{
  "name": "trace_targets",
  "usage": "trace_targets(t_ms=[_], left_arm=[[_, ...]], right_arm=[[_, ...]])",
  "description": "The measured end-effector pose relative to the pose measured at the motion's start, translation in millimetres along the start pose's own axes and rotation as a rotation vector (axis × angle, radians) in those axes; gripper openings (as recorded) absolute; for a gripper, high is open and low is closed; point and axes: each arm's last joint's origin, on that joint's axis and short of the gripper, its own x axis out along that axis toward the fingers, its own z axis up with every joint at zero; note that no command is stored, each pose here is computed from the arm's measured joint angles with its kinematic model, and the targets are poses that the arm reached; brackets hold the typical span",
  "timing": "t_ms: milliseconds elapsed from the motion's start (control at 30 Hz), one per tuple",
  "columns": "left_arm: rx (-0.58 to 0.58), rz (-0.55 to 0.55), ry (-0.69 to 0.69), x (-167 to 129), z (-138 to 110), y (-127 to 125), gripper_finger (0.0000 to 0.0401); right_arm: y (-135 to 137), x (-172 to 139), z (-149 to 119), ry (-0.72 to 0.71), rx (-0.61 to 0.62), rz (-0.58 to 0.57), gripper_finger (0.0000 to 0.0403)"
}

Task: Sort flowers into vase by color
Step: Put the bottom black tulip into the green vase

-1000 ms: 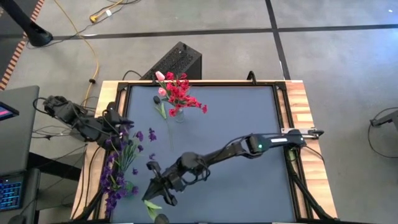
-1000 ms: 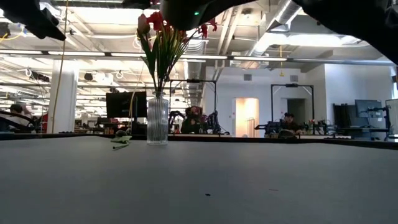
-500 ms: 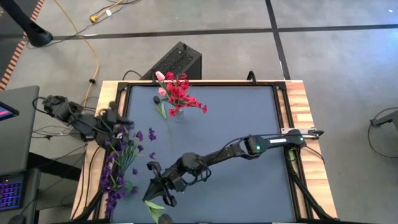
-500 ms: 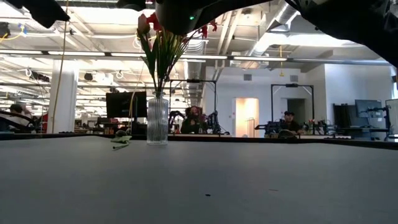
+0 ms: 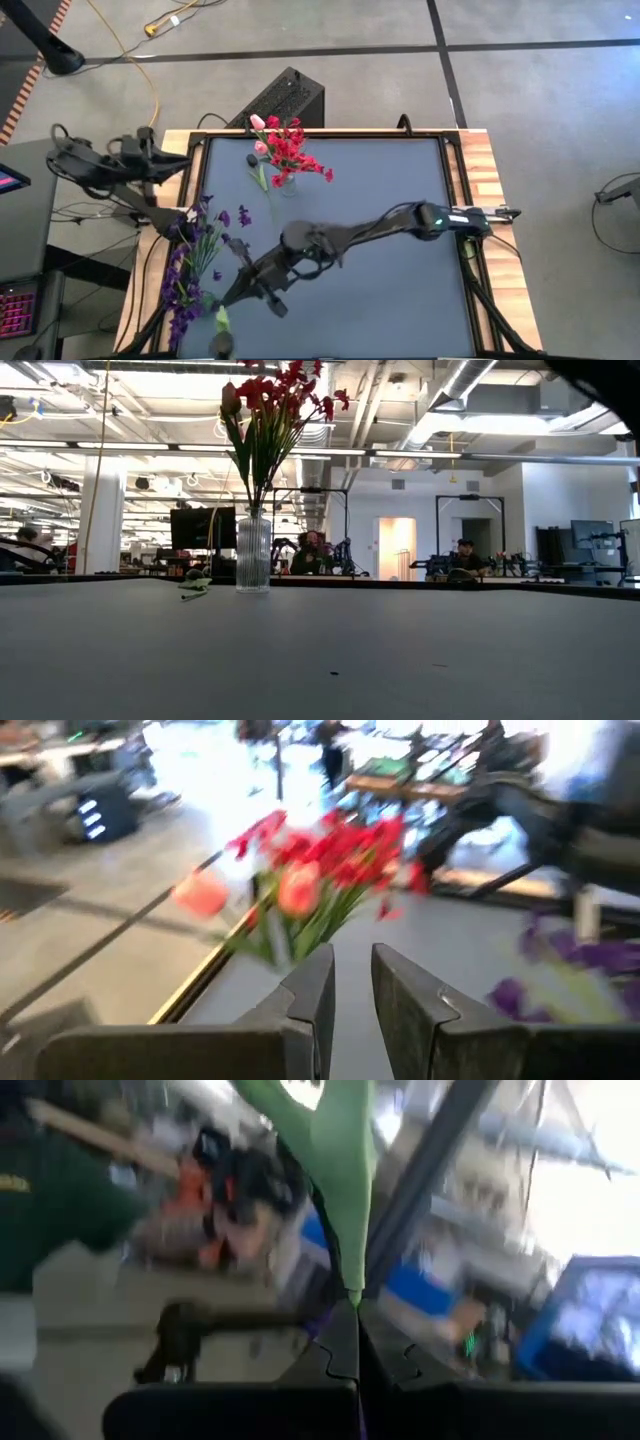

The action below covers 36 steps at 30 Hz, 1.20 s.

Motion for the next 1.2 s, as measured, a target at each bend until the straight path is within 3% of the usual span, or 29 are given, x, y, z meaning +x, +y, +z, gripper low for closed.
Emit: trace_targets(t_ms=[167,333,433,633,767,933,1200], left_arm=[[0.041,-0.178,-0.115,-6,19,-4,0.0057],[0.086,-0.36,-0.261,-9,33,-11,0.0057],[0.101,-0.383,-0.314,-6,36,-15,0.0058],[0.159,-0.373,-0.368,2,35,-24,0.008],[0.193,-0.267,-0.354,9,34,-27,0.0107],[0.205,-0.143,-0.288,23,35,-38,0.014],[0.249,-0.131,-0.255,38,44,-56,0.0162]], right_arm=[[-25,-26,75,0.239,-0.059,-0.068,0.0017],[-66,-63,140,0.156,-0.096,-0.183,0.0016],[-94,-81,155,0.043,-0.093,-0.29,0.0016],[-141,-105,115,-0.093,0.056,-0.389,0.0016],[-159,-117,90,-0.163,0.156,-0.427,0.0016],[-163,-119,67,-0.21,0.173,-0.408,0.0016],[-167,-122,67,-0.191,0.18,-0.417,0.0016]])
